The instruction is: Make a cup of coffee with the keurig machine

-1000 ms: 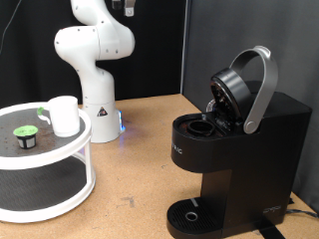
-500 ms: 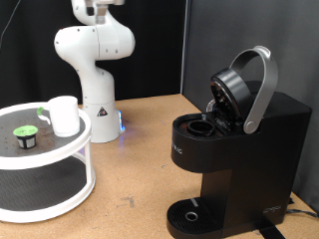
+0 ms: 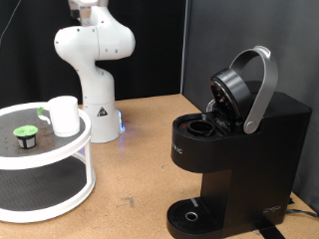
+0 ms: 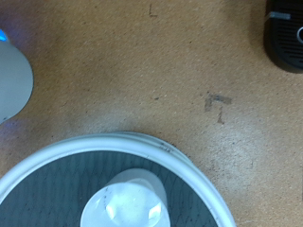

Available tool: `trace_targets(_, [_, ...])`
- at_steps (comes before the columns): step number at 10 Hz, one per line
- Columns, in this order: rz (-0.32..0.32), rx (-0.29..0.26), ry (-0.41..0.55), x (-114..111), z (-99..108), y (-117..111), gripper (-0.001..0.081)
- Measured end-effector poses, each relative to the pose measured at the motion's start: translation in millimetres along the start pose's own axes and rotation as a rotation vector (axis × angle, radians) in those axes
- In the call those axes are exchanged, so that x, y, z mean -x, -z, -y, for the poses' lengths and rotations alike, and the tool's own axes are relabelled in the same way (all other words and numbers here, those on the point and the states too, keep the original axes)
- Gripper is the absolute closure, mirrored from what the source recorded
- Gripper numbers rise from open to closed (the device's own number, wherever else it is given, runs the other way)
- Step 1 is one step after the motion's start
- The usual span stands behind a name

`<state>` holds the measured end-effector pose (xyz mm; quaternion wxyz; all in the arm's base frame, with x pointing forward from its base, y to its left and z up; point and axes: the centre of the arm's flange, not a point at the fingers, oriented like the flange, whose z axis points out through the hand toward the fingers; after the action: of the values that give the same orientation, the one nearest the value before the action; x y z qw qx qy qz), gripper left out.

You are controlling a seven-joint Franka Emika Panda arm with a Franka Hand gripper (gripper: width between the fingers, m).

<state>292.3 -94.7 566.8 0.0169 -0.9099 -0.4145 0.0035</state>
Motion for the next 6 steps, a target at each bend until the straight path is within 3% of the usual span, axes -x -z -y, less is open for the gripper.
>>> trace_targets(3, [-0.005,-0.014,-0.002,44,-21,-6,-0.0001])
trace_targets(6, [-0.029,0.008,-0.022,90,-42,-6,-0.0001])
